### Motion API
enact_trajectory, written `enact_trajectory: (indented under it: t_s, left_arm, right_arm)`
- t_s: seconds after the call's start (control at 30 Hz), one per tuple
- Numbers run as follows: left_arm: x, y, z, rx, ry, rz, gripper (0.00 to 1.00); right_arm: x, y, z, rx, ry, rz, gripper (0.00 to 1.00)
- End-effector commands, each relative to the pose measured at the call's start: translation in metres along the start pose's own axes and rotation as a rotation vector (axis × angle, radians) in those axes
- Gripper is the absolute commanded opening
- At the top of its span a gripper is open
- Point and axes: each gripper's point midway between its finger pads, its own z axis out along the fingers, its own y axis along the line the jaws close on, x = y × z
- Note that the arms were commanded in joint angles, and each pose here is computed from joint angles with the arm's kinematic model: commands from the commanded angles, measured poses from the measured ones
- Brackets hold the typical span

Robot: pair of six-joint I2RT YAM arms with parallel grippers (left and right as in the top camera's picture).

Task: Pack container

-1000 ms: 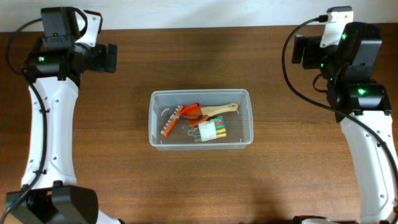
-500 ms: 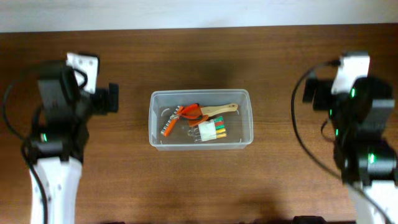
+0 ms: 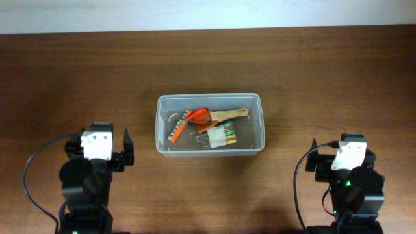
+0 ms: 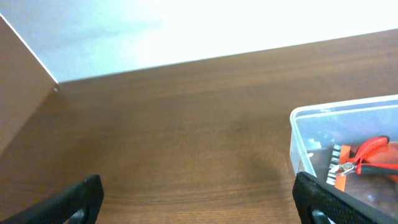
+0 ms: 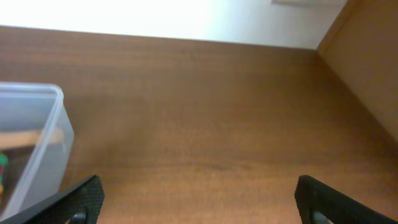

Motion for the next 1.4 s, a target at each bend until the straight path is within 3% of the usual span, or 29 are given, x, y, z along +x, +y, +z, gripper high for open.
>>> enact_trajectory:
  t_s: [0.0, 0.33, 0.87, 1.0, 1.17, 1.37]
  left_arm:
    - [-0.006, 0.000, -0.011, -0.004, -0.060, -0.016, 0.99]
    - [0.007, -0.002, -0.012, 0.003, -0.009, -0.015, 0.99]
    - [0.089, -0.017, -0.026, 0.066, 0.333, -0.006, 0.99]
    - [0.107, -0.020, -0.033, 0.080, 0.410, -0.004, 0.99]
    - [0.112, -0.021, -0.035, 0.084, 0.433, -0.004, 0.99]
    - [0.112, -0.021, -0.035, 0.084, 0.433, -0.004, 0.99]
  right_arm:
    - [0.016, -0.002, -0.003, 0.018, 0.027, 0.006, 0.99]
    - [0.046, 0.001, -0.005, 0.005, 0.148, -0.013, 0.99]
    - [0.048, 0.001, -0.005, 0.002, 0.157, -0.015, 0.99]
    - [0.039, 0.006, -0.013, -0.015, 0.097, -0.028, 0.99]
    - [0.022, 0.029, -0.040, -0.168, -0.061, -0.010, 0.99]
    - [0.004, 0.025, -0.027, -0.122, -0.246, 0.008, 0.99]
